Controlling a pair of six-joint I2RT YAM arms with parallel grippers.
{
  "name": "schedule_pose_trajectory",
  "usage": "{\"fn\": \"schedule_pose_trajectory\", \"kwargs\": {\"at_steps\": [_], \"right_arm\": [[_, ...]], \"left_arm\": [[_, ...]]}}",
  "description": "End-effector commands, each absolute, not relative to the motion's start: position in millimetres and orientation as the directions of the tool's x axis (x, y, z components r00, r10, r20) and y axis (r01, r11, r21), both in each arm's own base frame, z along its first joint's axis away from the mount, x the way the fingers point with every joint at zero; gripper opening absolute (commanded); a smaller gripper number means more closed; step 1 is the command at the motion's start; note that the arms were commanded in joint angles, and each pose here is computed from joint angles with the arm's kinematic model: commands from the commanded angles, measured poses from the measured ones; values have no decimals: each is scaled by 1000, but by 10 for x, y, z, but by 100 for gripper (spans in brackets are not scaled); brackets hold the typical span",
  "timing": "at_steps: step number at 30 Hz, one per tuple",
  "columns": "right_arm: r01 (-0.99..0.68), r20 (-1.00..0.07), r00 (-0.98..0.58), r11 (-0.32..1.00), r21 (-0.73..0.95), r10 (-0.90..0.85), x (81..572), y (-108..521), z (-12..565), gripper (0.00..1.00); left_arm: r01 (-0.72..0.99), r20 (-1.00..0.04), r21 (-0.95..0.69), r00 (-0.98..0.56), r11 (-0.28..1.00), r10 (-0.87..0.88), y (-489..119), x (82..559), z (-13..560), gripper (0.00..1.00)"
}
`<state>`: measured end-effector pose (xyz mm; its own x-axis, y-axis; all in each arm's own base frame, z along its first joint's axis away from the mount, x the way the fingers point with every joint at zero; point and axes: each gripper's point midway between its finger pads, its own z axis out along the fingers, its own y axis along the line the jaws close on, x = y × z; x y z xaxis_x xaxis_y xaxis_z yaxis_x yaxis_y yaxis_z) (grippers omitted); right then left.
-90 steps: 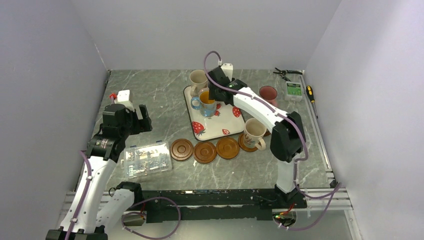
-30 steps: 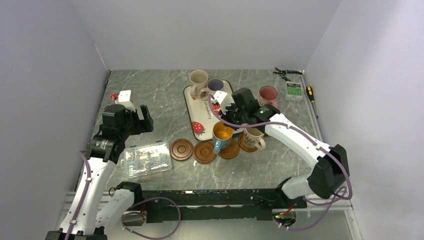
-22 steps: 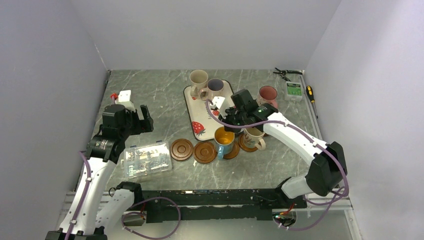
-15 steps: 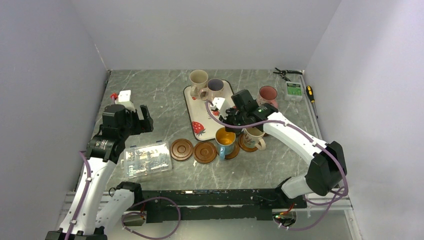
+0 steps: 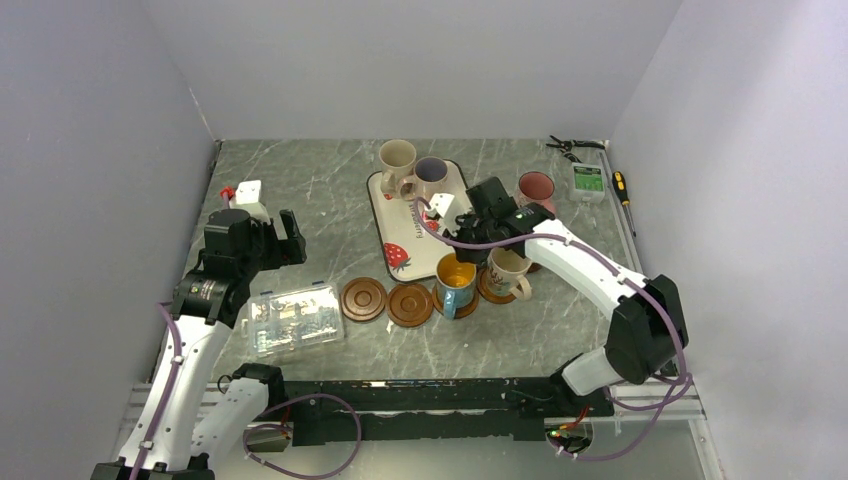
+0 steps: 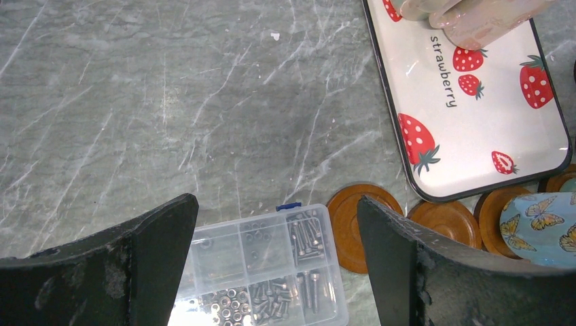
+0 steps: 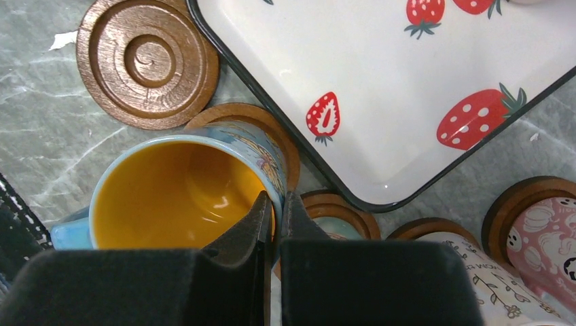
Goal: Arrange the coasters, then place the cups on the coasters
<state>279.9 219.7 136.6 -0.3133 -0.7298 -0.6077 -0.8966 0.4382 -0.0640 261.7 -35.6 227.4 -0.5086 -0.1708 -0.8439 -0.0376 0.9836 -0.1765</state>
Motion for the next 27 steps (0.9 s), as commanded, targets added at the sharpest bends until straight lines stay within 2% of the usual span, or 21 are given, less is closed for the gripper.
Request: {"fn": "schedule_pose_trajectory", "kwargs": {"at_steps": [1,16,27], "right_arm": [[-900,-667,-267,427,-84,-695,2940,2313,1541,0],[-895,-658,-275,437,-92,-701,2988,2288,1447,0],[-865,-637,-314,488,-113,-704,3084,2229,1444,17]], "left_arm": [[-36,-867,-177,-467,983,-174,-347,2657,2412,94],[-34,-865,-179,-470,983,-174,-354,2661,2405,94],[-33,-865,-182,-470,983,-176,-359,2666,2405,94]]}}
